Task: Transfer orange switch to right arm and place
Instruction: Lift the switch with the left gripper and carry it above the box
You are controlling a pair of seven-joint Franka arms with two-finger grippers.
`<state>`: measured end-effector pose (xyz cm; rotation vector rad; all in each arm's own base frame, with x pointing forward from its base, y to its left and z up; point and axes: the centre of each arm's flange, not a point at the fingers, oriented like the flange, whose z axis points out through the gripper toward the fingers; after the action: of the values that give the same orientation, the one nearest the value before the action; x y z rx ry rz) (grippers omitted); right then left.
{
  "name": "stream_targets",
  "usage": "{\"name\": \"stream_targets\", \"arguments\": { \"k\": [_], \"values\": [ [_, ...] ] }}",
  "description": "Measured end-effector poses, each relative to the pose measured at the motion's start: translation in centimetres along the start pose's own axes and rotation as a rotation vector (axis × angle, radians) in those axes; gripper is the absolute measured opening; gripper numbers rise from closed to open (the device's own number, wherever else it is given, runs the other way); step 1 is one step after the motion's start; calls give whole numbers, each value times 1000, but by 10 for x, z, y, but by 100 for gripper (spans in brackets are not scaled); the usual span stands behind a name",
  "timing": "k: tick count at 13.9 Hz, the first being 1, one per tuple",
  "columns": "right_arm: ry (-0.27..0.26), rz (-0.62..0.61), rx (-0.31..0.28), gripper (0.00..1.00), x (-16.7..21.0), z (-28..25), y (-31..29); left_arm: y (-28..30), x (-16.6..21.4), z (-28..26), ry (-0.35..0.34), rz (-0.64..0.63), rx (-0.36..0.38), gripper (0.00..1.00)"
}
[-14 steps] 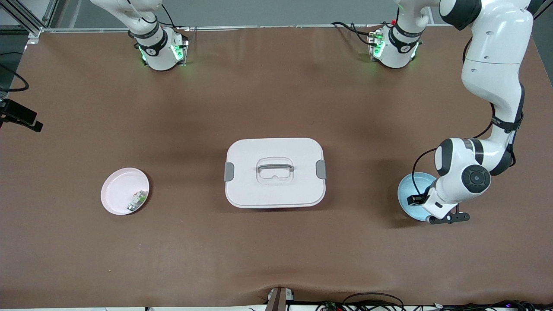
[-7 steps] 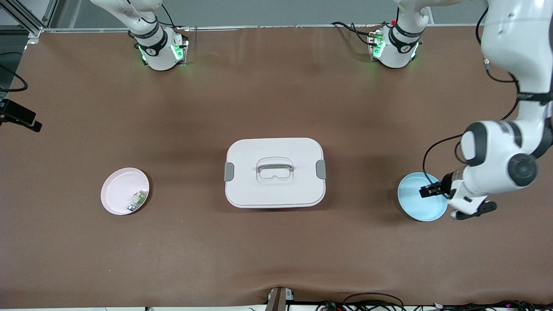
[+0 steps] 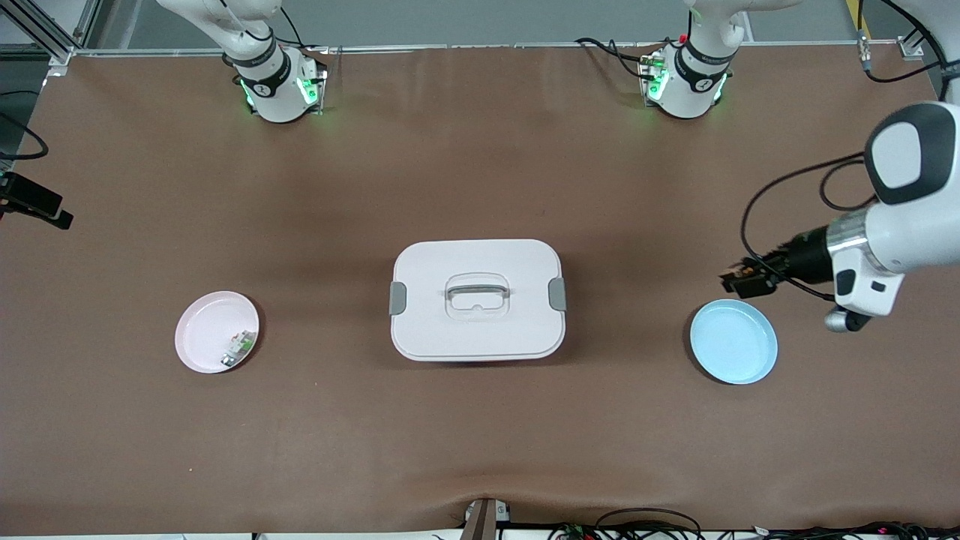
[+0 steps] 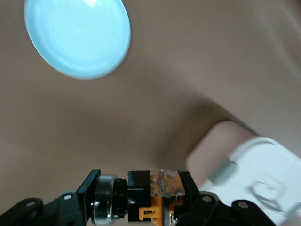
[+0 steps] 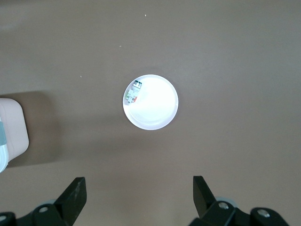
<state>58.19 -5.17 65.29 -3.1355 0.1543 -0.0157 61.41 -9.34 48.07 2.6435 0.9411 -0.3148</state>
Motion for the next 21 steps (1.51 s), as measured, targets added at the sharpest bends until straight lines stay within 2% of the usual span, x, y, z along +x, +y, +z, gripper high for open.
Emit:
{"name": "stream_targets", "arguments": {
  "k": [3, 6, 9, 14, 17, 19, 21],
  "values": [
    [4, 13, 0, 100, 1, 0, 7, 59, -83, 3, -29, -156, -14, 73],
    [7, 19, 0, 100, 2, 1, 11, 110, -168, 18, -65, -220, -11, 73],
    [8, 21, -1, 100, 3, 2, 12, 146, -227, 39, -86, -296, -48, 73],
    [-44, 54, -1, 100, -3, 8, 32, 186, -285, 80, -176, -385, -138, 73],
    [-34, 70, -2, 100, -2, 7, 41, 201, -301, 99, -241, -428, -149, 73],
    [-34, 79, 2, 100, 0, 11, 49, 213, -311, 108, -262, -473, -180, 73],
    [-46, 46, 32, 100, 4, 21, 65, 226, -324, 117, -284, -546, -220, 73]
  ]
}}
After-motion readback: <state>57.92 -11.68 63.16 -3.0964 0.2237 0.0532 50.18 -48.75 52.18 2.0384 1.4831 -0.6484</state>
